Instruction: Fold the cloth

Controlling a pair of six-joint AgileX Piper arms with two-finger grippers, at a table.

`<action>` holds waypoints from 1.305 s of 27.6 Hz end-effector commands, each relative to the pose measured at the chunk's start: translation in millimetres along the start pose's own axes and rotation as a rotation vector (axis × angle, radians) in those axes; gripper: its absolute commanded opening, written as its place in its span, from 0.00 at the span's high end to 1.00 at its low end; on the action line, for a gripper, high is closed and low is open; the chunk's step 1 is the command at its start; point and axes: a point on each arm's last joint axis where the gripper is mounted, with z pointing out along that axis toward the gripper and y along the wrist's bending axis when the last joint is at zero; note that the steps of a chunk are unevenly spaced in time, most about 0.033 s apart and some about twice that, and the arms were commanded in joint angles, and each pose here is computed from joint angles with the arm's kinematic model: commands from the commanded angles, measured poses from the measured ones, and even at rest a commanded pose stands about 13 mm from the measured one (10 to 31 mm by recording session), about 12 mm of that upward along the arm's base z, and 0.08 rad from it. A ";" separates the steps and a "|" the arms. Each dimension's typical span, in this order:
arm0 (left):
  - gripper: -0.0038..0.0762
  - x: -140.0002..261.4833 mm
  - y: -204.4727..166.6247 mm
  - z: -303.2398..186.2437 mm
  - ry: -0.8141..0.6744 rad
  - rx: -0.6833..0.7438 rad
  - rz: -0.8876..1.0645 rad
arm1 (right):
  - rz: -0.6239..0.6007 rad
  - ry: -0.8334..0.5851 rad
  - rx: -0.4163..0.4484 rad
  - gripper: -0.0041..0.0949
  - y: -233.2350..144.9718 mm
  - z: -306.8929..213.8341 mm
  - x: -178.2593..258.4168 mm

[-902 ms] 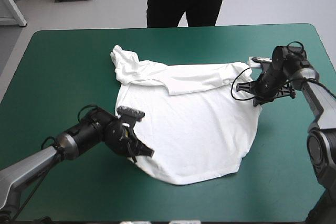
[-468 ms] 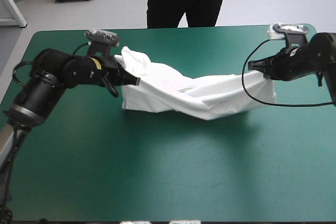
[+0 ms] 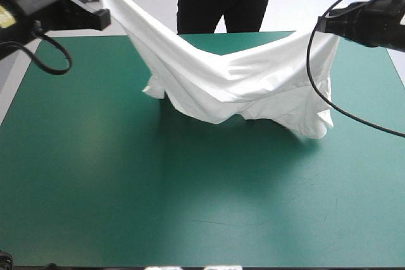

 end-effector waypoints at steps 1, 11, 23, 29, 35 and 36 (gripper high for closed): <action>0.96 -38.5 3.8 -52.7 -0.310 -0.020 0.030 | -0.098 -0.177 -0.096 0.97 25.2 -53.1 -16.5; 0.96 -73.8 -1.4 -104.2 -0.695 0.041 0.059 | -0.251 -0.617 -0.148 0.97 56.2 -137.9 -43.6; 0.96 -78.5 -7.8 -128.2 -0.789 0.107 0.098 | -0.310 -0.804 -0.191 0.97 71.1 -178.8 -45.0; 0.96 -40.2 2.1 -71.8 -0.285 -0.005 0.118 | -0.187 -0.489 -0.156 0.98 56.6 -138.9 -33.3; 0.96 16.0 8.7 46.8 0.101 -0.107 0.171 | -0.069 -0.188 -0.016 0.98 13.4 -36.8 -26.0; 0.96 33.8 10.5 83.3 0.155 -0.144 0.186 | -0.028 -0.096 -0.005 0.98 -0.7 4.5 -18.2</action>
